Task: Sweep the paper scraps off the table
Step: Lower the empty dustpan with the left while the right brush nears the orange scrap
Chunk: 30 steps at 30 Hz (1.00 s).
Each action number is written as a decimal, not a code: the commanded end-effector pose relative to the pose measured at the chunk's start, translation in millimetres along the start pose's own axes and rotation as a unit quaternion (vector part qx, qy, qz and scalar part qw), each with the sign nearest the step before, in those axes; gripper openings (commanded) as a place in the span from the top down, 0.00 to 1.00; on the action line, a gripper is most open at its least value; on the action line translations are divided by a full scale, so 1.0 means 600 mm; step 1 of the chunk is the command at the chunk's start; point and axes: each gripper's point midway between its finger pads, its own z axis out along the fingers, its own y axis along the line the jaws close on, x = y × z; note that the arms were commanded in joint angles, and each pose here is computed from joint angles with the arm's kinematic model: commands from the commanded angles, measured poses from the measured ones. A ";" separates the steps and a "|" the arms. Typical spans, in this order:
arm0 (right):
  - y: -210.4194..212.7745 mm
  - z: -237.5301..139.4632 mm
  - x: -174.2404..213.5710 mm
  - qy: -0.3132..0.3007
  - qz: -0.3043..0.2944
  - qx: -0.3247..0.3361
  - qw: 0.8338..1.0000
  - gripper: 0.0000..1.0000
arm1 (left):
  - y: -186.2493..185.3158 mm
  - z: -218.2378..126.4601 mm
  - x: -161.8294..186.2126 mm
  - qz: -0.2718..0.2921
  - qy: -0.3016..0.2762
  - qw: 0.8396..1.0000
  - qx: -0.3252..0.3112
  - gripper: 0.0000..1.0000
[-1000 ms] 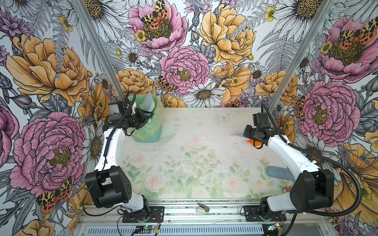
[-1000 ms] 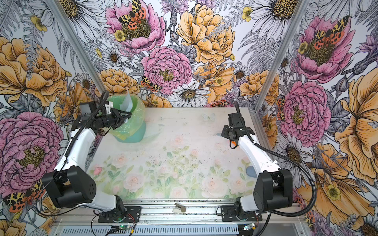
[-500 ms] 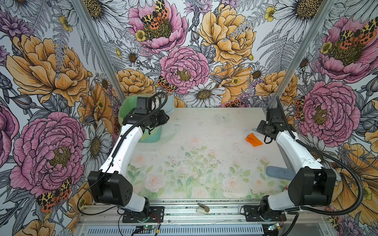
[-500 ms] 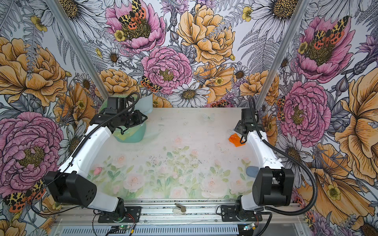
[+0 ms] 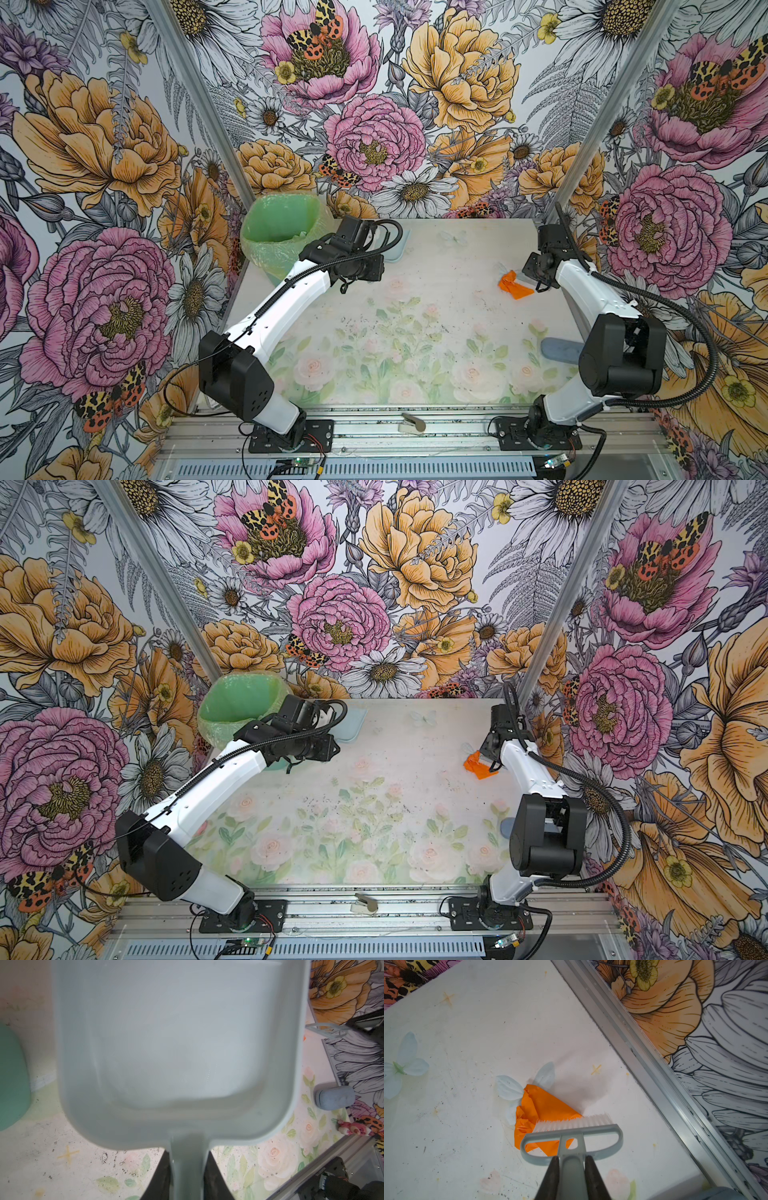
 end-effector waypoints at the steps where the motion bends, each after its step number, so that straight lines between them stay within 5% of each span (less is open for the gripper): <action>1: 0.004 0.014 0.005 0.010 -0.003 -0.001 1.000 1.00 | 0.005 0.028 0.039 0.017 0.036 0.999 -0.019 0.83; 17: 0.087 0.026 0.083 0.050 -0.037 -0.056 0.997 1.00 | -0.015 0.137 0.155 0.054 0.160 0.985 -0.025 0.85; 30: 0.223 -0.057 0.159 0.074 -0.077 -0.175 0.979 1.00 | -0.014 0.188 0.214 0.049 0.198 0.978 -0.040 0.84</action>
